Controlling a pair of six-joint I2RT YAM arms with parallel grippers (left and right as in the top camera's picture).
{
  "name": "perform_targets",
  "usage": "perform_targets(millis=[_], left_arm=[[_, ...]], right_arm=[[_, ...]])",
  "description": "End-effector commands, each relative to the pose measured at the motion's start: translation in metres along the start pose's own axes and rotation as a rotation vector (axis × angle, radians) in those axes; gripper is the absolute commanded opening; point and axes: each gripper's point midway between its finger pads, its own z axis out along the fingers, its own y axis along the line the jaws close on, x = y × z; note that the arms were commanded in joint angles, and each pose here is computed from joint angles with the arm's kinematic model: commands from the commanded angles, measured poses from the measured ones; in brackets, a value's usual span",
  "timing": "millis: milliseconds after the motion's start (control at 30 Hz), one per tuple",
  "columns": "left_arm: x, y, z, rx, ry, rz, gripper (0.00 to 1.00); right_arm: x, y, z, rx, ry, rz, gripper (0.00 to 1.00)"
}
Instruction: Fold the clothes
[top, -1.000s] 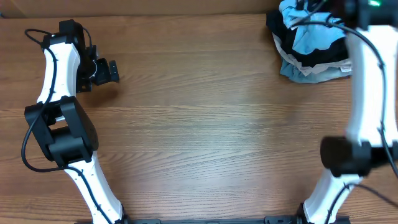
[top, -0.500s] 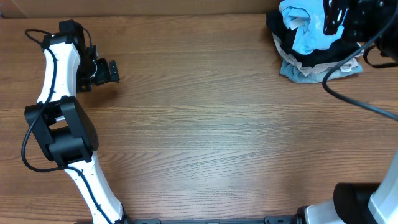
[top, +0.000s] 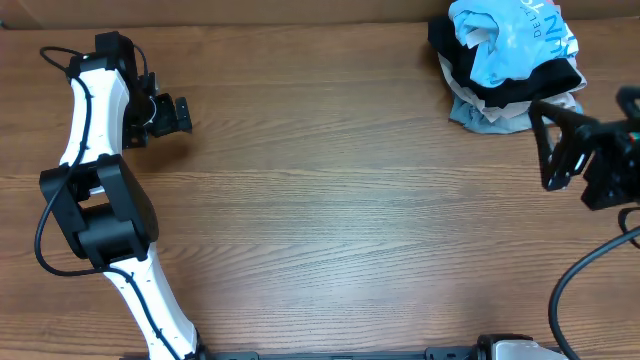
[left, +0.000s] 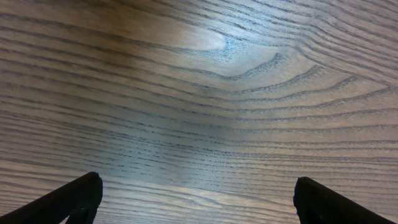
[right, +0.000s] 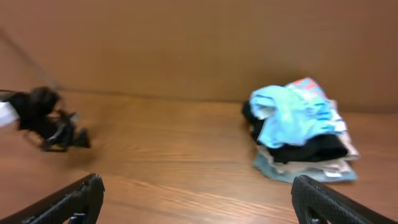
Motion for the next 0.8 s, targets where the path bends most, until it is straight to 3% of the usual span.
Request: perform_targets(millis=[0, 633, 767], left_arm=[[0.002, -0.004, 0.005, 0.007, 0.013, 0.019, 1.00], [0.002, -0.004, 0.005, 0.007, 0.013, 0.019, 1.00], [0.002, -0.004, 0.005, 0.007, 0.013, 0.019, 1.00]], right_arm=[[0.001, 0.009, 0.011, -0.071, 0.028, 0.014, 1.00], [0.005, -0.037, 0.016, 0.180, 0.051, 0.008, 1.00], [0.001, -0.040, 0.025, 0.184, -0.001, -0.002, 1.00]])
